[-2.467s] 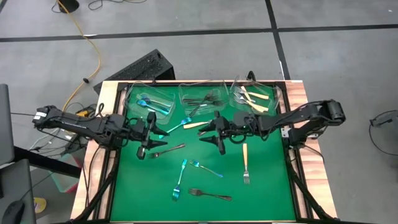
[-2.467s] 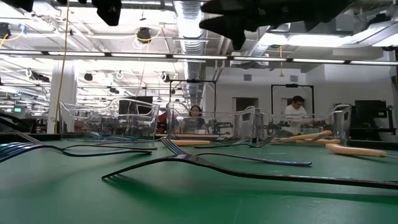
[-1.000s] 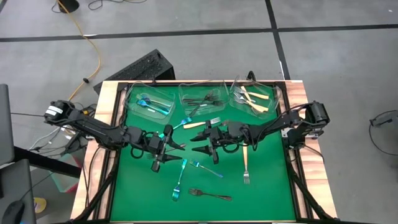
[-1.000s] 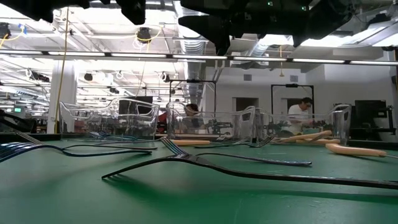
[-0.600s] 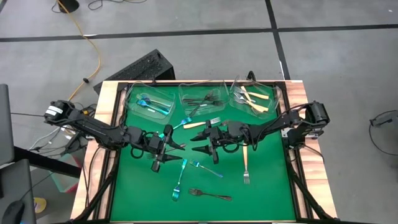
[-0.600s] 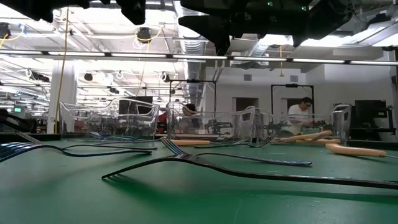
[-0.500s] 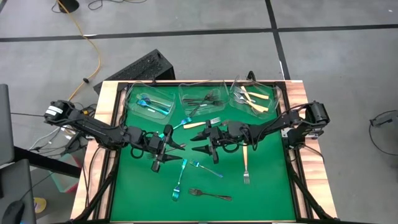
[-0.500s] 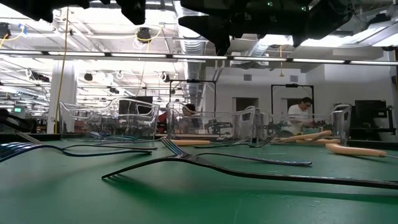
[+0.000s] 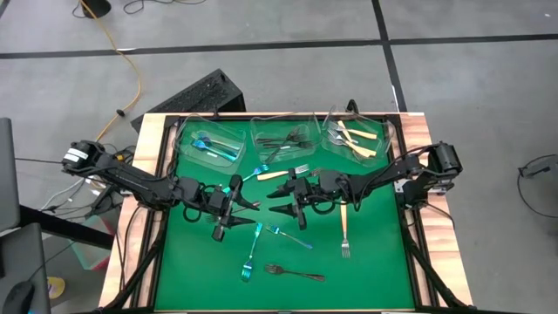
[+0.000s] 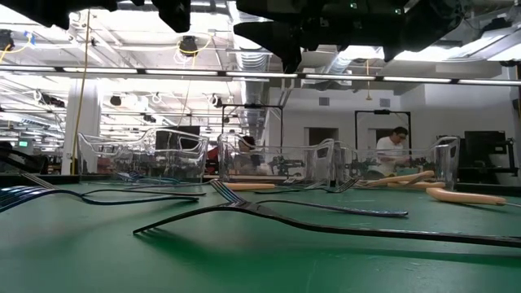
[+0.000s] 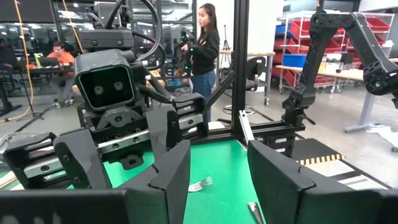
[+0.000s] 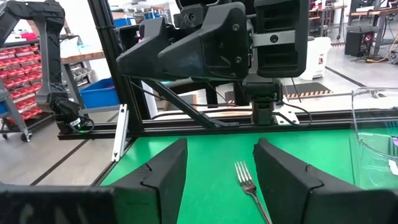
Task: Sort silverware by color (type)
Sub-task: Put the blue fork into the left transparent bin
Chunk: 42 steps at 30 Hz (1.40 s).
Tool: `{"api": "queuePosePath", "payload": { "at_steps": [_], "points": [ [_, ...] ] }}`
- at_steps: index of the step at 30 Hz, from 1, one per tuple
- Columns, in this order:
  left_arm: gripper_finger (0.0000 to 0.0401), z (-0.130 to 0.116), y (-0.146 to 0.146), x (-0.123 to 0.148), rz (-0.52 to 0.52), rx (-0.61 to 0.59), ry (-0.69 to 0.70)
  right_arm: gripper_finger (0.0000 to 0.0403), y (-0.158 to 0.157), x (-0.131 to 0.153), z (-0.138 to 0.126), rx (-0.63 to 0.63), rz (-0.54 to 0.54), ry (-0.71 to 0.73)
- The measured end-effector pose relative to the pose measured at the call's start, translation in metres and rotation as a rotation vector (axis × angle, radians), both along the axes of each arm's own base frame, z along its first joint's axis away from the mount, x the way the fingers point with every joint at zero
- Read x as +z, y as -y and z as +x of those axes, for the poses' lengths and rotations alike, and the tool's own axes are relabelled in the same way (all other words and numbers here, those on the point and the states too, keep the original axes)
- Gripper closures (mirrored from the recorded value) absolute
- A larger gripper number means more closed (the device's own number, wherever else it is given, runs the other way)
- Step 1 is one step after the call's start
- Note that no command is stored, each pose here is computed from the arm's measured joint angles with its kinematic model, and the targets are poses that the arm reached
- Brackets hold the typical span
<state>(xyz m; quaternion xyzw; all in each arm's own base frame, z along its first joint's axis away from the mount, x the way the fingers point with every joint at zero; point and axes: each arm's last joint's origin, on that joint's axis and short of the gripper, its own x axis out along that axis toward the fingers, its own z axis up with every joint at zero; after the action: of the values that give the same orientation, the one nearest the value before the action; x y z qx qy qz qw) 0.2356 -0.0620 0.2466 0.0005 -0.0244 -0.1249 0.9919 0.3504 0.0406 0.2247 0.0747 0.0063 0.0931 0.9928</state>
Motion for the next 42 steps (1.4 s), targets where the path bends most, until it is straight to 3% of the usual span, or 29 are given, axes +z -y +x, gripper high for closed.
{"api": "queuePosePath", "payload": {
  "at_steps": [26, 42],
  "points": [
    [0.0257, 0.0, -0.001, -0.002, -0.001, 0.018, -0.019, 0.0198, 0.009, -0.002, 0.001, -0.027, 0.031, -0.026],
    [0.0257, 0.0, -0.001, -0.007, -0.079, 0.03, -0.093, 0.0198, 0.011, -0.005, 0.001, -0.033, 0.03, -0.057]
  ]
}}
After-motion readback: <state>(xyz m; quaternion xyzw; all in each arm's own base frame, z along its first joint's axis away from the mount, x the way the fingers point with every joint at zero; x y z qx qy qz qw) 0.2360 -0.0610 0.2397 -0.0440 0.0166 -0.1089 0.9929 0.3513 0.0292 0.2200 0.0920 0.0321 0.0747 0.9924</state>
